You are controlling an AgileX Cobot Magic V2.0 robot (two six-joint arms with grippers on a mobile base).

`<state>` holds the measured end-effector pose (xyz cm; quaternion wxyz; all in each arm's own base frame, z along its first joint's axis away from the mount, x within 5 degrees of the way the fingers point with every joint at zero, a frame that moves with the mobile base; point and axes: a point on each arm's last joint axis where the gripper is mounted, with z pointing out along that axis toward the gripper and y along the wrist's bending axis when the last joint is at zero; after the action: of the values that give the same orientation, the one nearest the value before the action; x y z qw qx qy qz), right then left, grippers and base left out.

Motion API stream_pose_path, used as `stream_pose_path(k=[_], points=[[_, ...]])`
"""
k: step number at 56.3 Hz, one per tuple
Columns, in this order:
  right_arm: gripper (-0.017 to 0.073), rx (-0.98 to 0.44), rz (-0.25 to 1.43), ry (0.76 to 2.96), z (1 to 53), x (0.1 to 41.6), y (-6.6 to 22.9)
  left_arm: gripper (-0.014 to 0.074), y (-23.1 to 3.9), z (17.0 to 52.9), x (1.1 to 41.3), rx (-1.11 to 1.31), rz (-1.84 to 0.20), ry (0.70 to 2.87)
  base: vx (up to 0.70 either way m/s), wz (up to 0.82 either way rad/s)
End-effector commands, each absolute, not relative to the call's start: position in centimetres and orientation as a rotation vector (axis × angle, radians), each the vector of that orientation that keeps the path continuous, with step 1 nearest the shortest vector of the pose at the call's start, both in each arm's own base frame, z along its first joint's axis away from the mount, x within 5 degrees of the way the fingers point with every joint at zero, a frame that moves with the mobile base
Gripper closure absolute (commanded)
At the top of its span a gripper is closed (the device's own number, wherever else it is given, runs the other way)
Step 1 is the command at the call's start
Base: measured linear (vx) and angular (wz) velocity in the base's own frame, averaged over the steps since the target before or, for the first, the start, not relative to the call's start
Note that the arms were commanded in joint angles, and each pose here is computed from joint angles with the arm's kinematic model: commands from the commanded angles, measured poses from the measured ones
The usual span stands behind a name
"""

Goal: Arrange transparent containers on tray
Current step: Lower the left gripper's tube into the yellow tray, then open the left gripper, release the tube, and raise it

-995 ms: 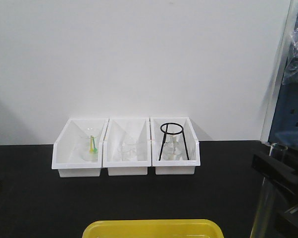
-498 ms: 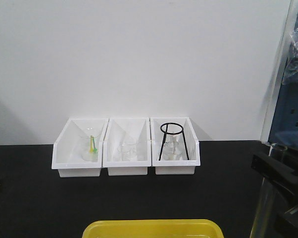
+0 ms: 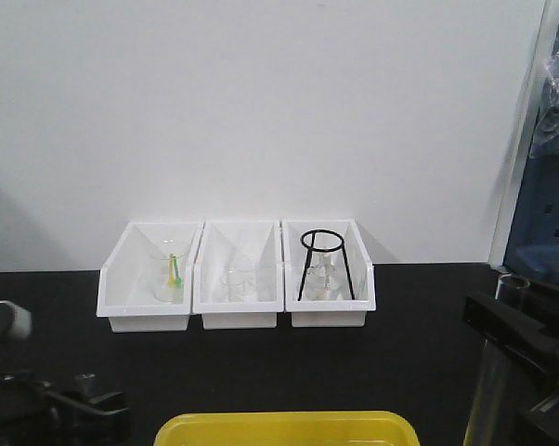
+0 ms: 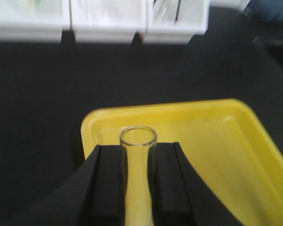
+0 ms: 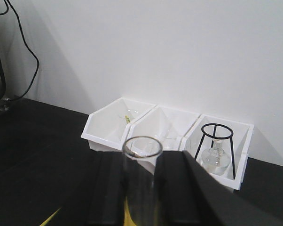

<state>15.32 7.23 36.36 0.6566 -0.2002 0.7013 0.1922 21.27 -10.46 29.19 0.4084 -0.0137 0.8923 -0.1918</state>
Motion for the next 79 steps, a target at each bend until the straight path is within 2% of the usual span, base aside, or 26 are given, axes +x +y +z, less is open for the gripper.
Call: stream_pose_path(k=[1,16,26,38,54,63,79], points=[[0.0571,-0.460,0.390,1.556,37.3,15.4,7.0,0.0596,-12.2,30.3,23.8,-0.032,-0.525,2.239,0.00,0.00],[0.0571,-0.460,0.390,1.556,37.3,15.4,7.0,0.0596,-16.7,28.8,30.2,0.053,-0.578,2.425,0.00,0.00],[0.0571,-0.460,0.390,1.556,37.3,15.4,7.0,0.0596,-18.5,25.5,33.0,0.060,-0.546,2.590,0.00,0.00],[0.0571,-0.458,0.389,1.559,37.3,15.4,7.0,0.0596,-19.2,21.7,34.1,0.020,-0.502,2.733,0.00,0.00],[0.0571,-0.458,0.389,1.559,37.3,15.4,7.0,0.0575,-19.4,19.6,34.6,-0.155,-0.503,2.788,0.00,0.00],[0.0571,-0.460,0.391,1.559,37.2,15.4,7.0,0.0495,-19.1,19.2,34.7,-0.107,-0.444,2.792,0.00,0.00],[0.0571,-0.460,0.391,1.559,37.2,15.4,7.0,0.0241,-18.9,19.1,34.6,-0.073,-0.398,2.815,0.00,0.00]])
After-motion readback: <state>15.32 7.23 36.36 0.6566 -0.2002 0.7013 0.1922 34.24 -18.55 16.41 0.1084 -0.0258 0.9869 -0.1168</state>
